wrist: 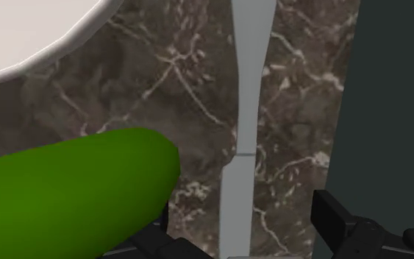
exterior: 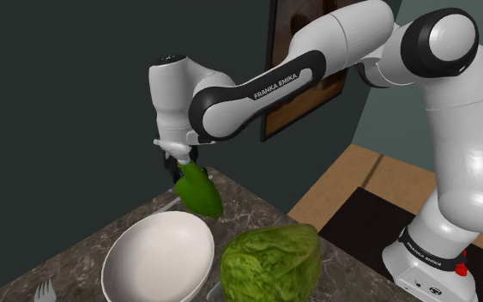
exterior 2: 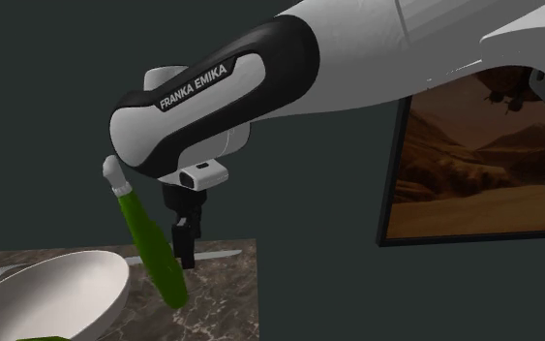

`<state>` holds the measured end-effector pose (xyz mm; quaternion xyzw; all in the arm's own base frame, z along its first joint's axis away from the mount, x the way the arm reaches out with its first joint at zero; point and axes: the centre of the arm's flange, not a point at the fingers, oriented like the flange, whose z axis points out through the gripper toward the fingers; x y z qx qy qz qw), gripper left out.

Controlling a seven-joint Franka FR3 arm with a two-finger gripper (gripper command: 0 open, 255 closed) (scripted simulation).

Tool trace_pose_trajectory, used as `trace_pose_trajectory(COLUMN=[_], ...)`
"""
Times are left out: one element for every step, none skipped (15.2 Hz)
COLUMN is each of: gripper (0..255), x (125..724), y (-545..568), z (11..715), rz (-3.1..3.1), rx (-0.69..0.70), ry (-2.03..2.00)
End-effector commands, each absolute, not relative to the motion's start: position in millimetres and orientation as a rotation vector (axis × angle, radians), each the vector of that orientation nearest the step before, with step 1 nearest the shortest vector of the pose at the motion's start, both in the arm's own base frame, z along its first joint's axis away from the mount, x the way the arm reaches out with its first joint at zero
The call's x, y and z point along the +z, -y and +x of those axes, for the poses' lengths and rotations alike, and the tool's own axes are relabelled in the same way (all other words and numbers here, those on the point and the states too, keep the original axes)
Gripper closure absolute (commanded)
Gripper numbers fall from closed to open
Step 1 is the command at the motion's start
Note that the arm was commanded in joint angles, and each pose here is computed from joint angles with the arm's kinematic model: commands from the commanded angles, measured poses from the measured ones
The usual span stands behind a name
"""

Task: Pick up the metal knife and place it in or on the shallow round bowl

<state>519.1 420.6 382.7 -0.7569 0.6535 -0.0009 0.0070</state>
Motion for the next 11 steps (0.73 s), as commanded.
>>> trace_pose_trajectory(gripper=[0,0,0,0,0,0,255,255,255,255,255], x=[381.1,381.1,381.1,381.1,381.1,381.1,381.1,381.1,381.1,381.1,381.0], y=[-421.1,-421.1,-421.1,-421.1,-421.1,-421.1,-421.0,-421.1,-421.1,-421.1,-421.1], z=[518.2,518.2,518.2,518.2,518.2,518.2,518.1,518.1,518.1,518.1,518.1], rz=[-2.368,-2.368,-2.368,-2.368,-2.368,-2.368,-2.368,-2.368,-2.368,-2.368,-2.368], rx=[-0.002,-0.002,-0.002,-0.002,-0.002,-0.002,-0.002,-0.002,-0.002,-0.002,-0.002], ry=[-2.043,-2.043,-2.043,-2.043,-2.043,-2.043,-2.043,-2.043,-2.043,-2.043,-2.043])
